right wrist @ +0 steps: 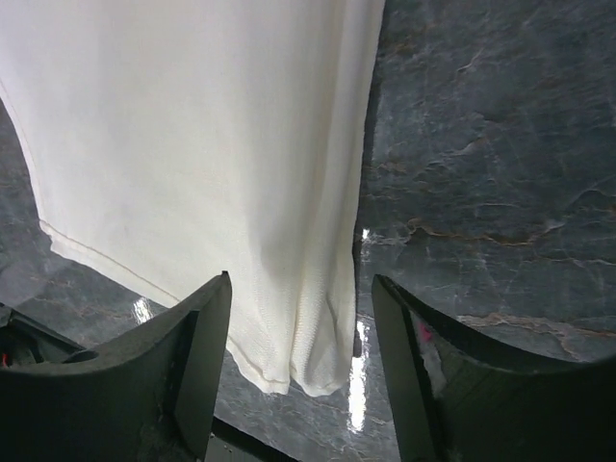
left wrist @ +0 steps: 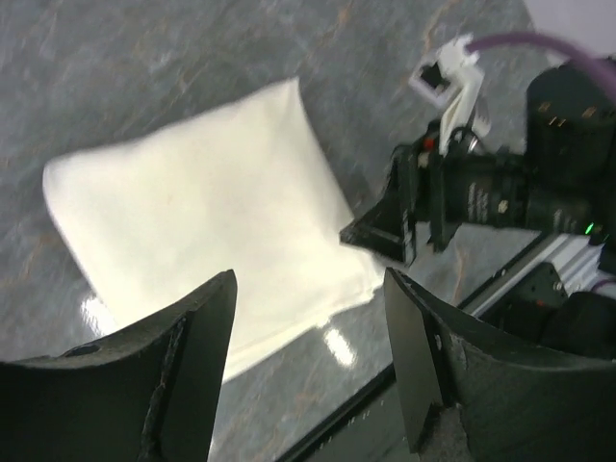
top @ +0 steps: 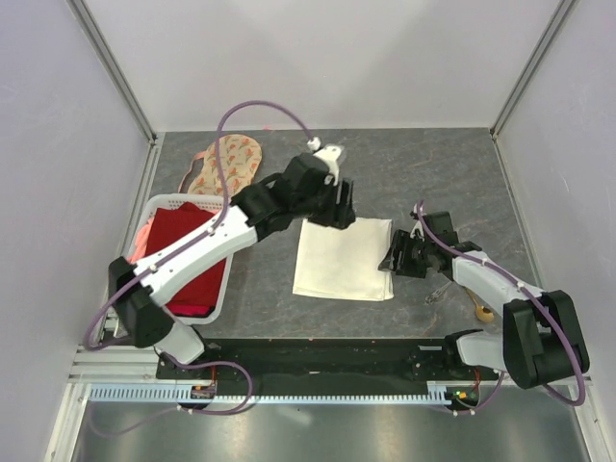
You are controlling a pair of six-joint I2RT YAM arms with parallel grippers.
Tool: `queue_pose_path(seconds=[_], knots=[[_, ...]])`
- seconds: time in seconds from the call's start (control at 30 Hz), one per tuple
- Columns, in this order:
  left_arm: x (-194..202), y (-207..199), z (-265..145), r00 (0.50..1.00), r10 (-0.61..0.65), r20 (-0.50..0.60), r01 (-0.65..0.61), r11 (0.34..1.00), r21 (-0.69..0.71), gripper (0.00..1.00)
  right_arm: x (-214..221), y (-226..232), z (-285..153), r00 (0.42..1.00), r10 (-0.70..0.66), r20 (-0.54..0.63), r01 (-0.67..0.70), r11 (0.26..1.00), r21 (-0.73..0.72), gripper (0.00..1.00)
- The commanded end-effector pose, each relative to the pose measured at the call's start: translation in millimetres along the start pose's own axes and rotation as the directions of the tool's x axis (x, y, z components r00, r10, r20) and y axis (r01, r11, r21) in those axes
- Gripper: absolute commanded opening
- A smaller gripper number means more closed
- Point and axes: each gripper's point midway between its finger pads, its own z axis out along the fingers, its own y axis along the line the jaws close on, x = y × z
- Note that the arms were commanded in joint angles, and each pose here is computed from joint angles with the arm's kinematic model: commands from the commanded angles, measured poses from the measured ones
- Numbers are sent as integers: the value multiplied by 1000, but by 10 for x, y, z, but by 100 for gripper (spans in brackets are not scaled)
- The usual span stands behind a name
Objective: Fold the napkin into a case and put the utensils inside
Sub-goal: Smooth out the lower triangle-folded napkin at the center of the board.
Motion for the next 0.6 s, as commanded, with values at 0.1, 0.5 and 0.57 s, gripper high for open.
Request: queue_pose_path(seconds=[0.1,0.5,0.57], knots=[[848,341,-157,988,-113,-106,114,994,-4,67,17,-239,81,1000,-16,18,13,990,139,52],[1371,374,-205,972,-151,-179,166,984,69,65,-359,-159,0,997,-18,72,3,979,204,45],[1340,222,-183,974,-142,-174,169,974,152,63,-228,-96,-62,998,9,63,-18,988,155,52]])
